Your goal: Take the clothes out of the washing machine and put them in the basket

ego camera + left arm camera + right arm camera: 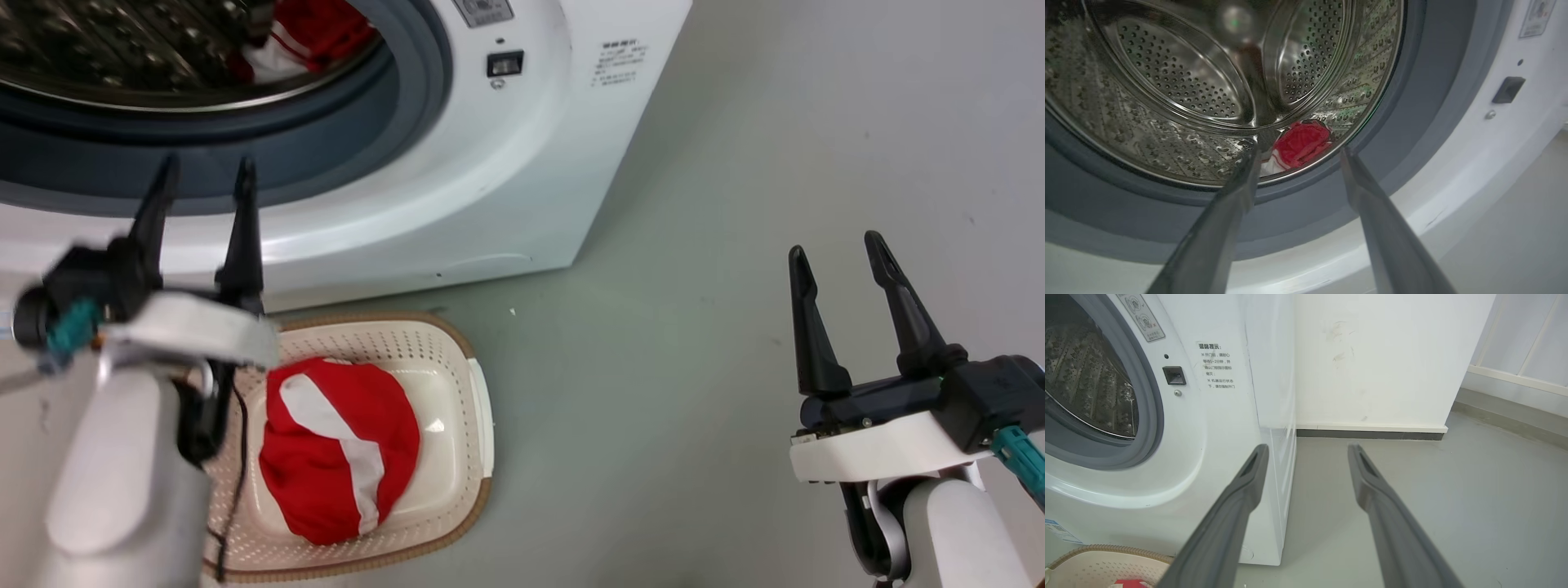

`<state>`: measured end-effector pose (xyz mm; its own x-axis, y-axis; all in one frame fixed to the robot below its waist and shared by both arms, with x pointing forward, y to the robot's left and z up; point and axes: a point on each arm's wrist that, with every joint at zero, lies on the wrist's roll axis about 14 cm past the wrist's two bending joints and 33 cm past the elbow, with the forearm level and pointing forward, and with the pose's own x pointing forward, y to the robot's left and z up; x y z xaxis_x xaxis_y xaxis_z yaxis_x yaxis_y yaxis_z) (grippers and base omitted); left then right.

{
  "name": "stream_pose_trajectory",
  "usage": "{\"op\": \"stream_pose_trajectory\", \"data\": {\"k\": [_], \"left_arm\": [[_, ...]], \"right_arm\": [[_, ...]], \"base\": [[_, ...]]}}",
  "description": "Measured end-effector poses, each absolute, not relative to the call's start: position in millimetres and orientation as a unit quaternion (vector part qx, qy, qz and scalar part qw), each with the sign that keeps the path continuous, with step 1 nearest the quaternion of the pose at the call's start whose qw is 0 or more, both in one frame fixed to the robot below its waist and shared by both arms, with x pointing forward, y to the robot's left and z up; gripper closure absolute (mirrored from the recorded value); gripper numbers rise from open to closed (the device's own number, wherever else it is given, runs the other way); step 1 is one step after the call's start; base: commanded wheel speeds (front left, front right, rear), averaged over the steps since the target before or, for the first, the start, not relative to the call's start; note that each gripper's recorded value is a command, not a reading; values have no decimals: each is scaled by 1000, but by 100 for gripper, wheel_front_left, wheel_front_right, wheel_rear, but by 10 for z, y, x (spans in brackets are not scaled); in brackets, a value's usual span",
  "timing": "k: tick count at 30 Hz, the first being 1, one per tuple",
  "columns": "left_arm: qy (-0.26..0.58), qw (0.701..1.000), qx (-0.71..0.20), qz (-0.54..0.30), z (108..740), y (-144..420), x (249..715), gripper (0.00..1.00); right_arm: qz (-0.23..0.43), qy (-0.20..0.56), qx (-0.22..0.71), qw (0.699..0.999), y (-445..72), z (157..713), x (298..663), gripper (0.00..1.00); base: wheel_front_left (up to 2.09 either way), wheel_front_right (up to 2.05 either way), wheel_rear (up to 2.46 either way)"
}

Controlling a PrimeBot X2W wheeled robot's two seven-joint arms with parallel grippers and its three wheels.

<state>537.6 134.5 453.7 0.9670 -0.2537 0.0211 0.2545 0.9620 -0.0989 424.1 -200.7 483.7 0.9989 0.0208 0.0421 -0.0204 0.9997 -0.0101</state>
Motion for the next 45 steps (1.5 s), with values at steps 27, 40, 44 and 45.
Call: {"op": "stream_pose_trajectory", "data": {"k": [27,40,44,45], "left_arm": [[203,950,6,-238,4024,862,7545,0],[361,899,-13,-249,3302,526,7649,0],[398,885,10,-240,3107,578,7588,0],[403,884,12,-238,3079,588,7581,0]], "right_arm": [[-11,77,36,996,-2140,3938,4523,0],[-36,114,34,992,-2251,3824,4298,0],[-38,116,34,992,-2255,3812,4286,0],[-38,117,35,992,-2256,3808,4279,0]], "base": [[0,0,0],[0,0,0],[0,0,0],[0,0,0]]}}
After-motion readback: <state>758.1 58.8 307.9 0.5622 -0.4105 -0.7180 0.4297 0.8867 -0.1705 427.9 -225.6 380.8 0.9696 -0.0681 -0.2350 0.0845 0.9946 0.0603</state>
